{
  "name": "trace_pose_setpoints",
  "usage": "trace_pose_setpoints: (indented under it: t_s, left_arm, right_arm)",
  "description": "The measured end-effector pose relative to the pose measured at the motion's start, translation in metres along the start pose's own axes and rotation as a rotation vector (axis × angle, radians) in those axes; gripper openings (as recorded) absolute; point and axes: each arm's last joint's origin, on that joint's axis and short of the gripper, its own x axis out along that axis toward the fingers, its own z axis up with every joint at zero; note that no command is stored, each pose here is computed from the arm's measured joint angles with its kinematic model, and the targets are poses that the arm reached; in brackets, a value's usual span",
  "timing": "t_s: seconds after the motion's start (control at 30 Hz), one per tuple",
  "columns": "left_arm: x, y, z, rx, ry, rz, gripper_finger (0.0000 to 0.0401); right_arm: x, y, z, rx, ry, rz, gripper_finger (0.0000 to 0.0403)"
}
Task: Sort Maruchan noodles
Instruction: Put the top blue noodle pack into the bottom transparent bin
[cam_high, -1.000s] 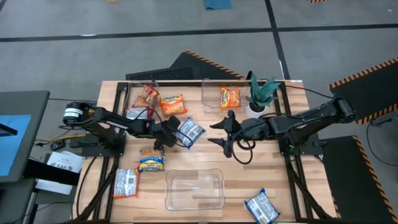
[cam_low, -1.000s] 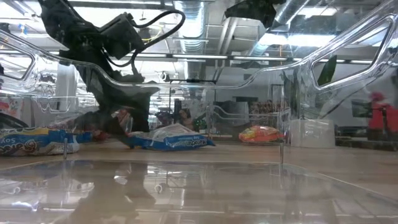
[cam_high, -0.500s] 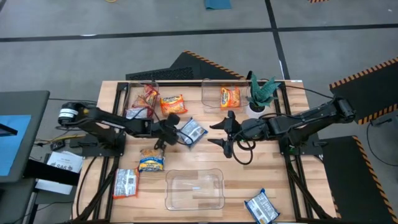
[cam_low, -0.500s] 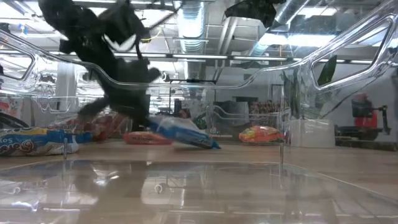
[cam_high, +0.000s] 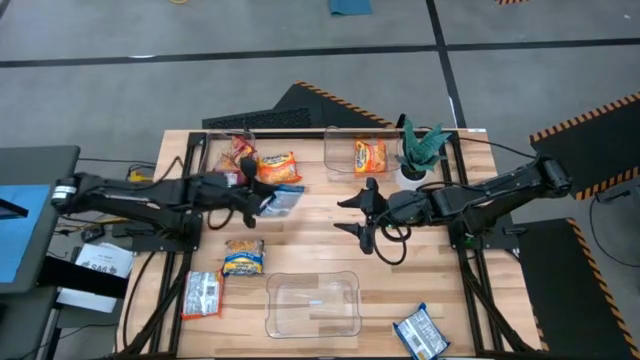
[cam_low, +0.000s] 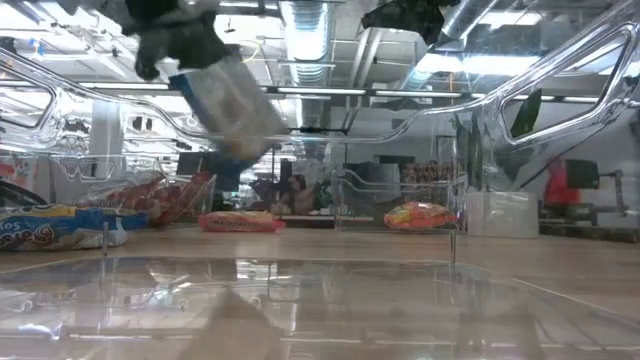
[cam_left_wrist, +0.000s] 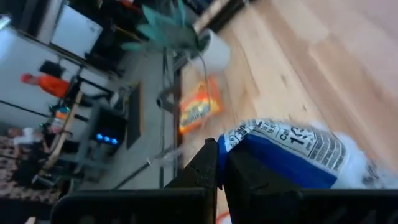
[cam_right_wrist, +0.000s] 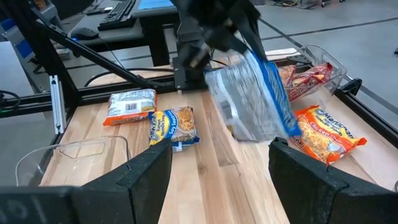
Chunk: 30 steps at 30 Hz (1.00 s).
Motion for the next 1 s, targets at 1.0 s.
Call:
trace_pose_setpoints:
  t_s: [1.0]
  left_arm:
    - [-0.023, -0.06, 0.092, -0.143, -0.499, -0.423, 0.0]
  right_arm:
    - [0.0, -0.001, 0.001, 0.003, -0.011, -0.023, 0.0285]
